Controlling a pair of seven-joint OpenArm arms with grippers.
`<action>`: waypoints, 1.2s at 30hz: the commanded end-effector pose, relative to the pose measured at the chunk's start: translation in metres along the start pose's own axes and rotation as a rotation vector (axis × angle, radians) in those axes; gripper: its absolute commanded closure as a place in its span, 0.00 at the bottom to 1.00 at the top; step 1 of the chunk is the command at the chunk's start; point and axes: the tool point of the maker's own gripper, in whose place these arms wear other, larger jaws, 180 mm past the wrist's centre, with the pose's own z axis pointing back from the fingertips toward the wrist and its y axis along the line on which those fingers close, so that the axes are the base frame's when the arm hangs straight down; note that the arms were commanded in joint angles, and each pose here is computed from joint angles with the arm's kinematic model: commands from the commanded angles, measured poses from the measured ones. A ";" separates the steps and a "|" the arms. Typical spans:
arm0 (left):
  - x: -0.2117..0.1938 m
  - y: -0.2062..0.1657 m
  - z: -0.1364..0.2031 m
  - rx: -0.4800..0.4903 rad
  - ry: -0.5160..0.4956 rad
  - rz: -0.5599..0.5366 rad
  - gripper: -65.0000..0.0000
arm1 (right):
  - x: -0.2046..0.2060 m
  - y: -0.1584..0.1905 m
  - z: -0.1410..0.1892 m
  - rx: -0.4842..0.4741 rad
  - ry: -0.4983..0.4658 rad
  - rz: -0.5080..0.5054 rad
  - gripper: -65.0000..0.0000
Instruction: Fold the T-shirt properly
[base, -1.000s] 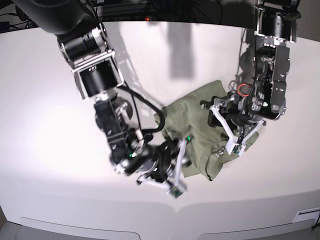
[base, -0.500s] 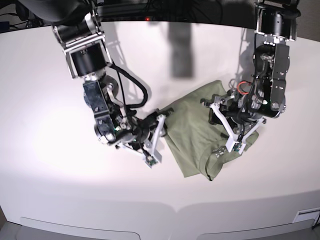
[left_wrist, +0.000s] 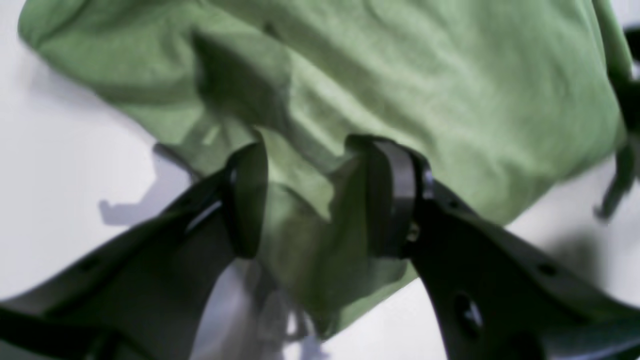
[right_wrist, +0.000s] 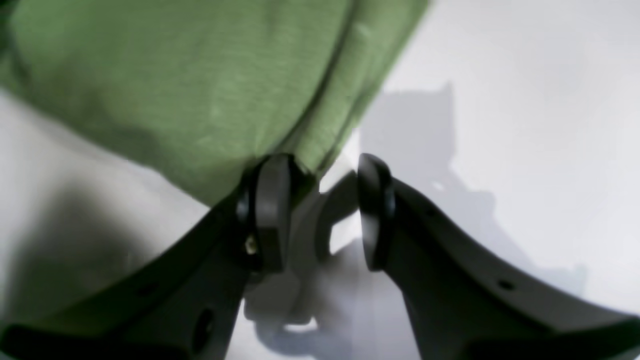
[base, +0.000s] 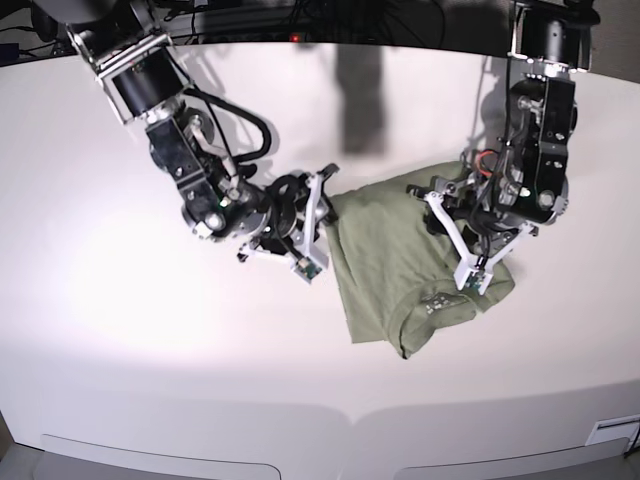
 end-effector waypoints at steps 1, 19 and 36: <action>0.021 0.005 0.005 0.016 -0.063 -0.014 0.51 | -0.012 0.011 0.000 0.028 0.046 0.013 0.65; 0.053 0.019 0.025 0.089 -0.196 -0.086 0.51 | 0.043 -0.014 0.034 -0.036 -0.140 0.030 0.65; 0.021 0.084 0.085 0.227 -0.145 -0.166 0.51 | 0.052 -0.075 0.142 -0.263 -0.323 -0.100 0.65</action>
